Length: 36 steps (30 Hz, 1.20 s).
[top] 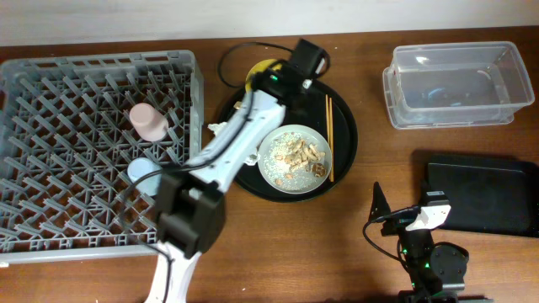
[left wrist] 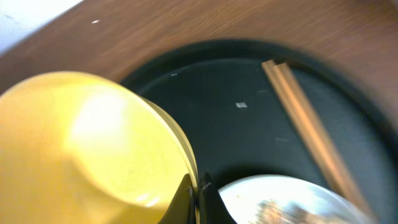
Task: Sort waste into correct bins and load items into the dishwasher rack
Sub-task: 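Lift the yellow bowl and carry it to the rack's left side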
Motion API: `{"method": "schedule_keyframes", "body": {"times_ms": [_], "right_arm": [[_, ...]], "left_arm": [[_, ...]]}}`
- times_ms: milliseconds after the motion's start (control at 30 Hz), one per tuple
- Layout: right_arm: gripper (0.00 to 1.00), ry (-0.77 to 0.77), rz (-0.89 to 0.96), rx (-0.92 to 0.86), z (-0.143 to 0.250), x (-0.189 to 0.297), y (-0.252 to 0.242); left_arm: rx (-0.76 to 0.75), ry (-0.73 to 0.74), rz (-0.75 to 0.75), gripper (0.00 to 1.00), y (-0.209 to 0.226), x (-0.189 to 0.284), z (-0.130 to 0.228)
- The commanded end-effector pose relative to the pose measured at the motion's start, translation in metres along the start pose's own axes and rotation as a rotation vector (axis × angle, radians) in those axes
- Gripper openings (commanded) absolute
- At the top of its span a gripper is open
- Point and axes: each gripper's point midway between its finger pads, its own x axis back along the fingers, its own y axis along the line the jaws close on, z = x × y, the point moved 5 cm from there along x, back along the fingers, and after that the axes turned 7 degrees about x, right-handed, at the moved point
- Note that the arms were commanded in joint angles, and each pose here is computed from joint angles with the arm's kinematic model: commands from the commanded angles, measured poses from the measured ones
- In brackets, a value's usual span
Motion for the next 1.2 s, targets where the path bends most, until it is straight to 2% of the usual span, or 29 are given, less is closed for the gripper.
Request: {"method": "schedule_keyframes", "body": {"times_ms": [0,100,233,267,367,500,667,800,1167], "right_arm": [[0.98,0.008,0.012,-0.004,0.003,0.0,-0.002],[0.98,0.008,0.012,-0.004,0.003,0.0,-0.002],[0.98,0.008,0.012,-0.004,0.003,0.0,-0.002],[0.98,0.008,0.012,-0.004,0.003,0.0,-0.002],[0.99,0.008,0.012,-0.004,0.003,0.0,-0.002],[0.98,0.008,0.012,-0.004,0.003,0.0,-0.002],[0.98,0.008,0.012,-0.004,0.003,0.0,-0.002],[0.98,0.008,0.012,-0.004,0.003,0.0,-0.002],[0.98,0.008,0.012,-0.004,0.003,0.0,-0.002]], "left_arm": [[0.277,-0.107,0.298,0.0,0.045,0.095,-0.041],[0.439,-0.071,0.416,0.0,0.102,0.121,-0.034],[0.707,0.02,0.746,0.0,0.176,0.158,-0.008],[0.787,0.026,0.773,0.0,0.205,0.167,0.005],[0.886,-0.006,0.734,0.0,0.261,0.181,0.033],[0.954,-0.09,0.74,0.0,0.312,0.204,0.064],[1.024,-0.203,0.837,0.0,0.347,0.223,0.088],[1.041,-0.26,0.916,0.0,0.356,0.222,0.102],[1.112,-0.332,0.879,0.0,0.391,0.183,0.16]]}}
